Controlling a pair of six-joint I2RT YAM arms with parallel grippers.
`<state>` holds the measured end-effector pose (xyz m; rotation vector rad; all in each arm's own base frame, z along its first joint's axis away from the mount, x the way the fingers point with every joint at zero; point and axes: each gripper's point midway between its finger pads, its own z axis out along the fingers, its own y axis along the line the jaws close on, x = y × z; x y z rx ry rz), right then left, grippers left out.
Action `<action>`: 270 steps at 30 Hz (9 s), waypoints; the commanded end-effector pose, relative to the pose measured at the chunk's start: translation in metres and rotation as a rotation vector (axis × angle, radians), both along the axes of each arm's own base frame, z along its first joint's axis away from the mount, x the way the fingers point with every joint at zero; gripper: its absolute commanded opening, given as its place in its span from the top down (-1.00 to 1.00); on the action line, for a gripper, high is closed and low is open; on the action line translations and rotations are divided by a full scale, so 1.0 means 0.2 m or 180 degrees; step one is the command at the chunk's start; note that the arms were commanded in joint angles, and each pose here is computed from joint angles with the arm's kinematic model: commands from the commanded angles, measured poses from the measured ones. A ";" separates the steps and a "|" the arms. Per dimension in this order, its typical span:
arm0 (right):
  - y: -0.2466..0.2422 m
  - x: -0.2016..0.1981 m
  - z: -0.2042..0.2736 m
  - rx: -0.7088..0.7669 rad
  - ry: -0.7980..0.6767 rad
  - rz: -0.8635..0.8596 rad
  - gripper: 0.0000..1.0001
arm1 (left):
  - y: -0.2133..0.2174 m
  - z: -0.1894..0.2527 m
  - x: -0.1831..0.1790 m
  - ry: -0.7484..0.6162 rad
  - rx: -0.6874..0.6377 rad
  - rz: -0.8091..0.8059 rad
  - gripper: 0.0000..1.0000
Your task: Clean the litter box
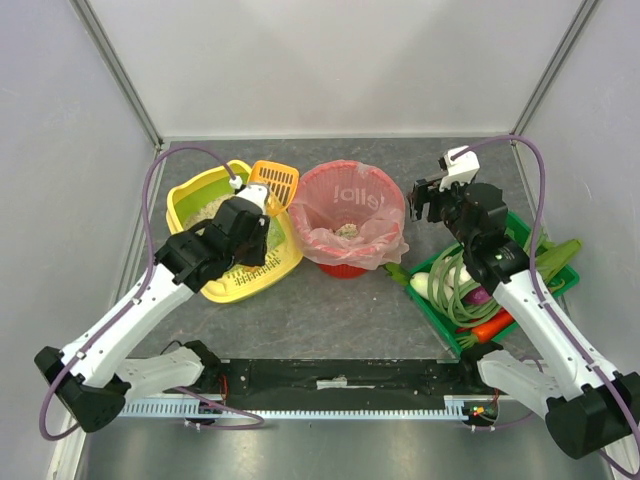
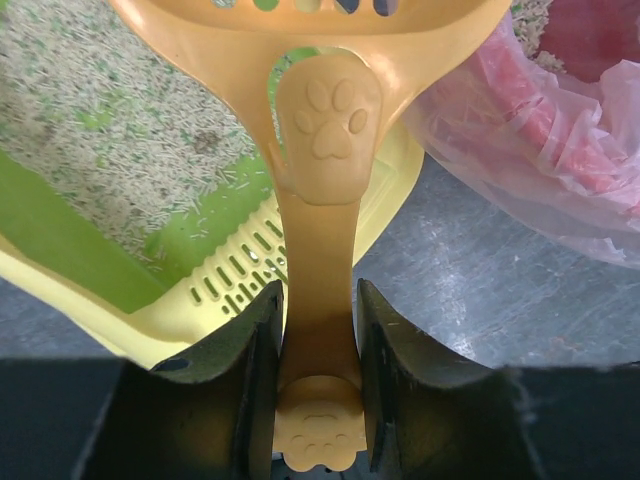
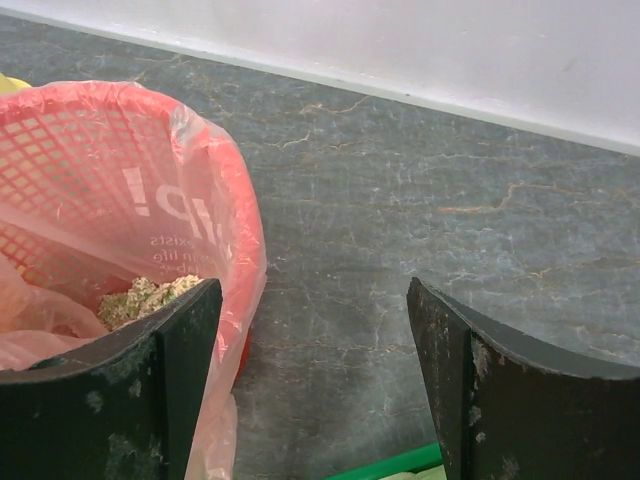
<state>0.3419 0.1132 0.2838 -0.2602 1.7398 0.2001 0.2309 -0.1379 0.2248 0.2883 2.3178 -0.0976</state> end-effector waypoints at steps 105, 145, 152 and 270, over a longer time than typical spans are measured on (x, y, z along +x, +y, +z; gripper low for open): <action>-0.11 0.31 0.25 -0.0332 0.0230 -0.0718 -0.68 | 0.29 -0.40 -0.12 0.3502 -0.1206 0.3208 0.96; -0.10 0.39 0.27 -0.0434 0.0183 -0.0767 -0.68 | 0.50 -0.60 0.25 0.3134 -0.1256 0.2553 0.97; -0.11 0.40 0.28 -0.0475 0.0181 -0.0788 -0.68 | 0.57 -0.65 0.28 0.3182 -0.1118 0.2821 0.97; 0.01 0.45 0.49 -0.0007 -0.0072 -0.0555 -0.68 | 0.34 -0.69 0.02 0.1688 -0.0670 0.2695 0.96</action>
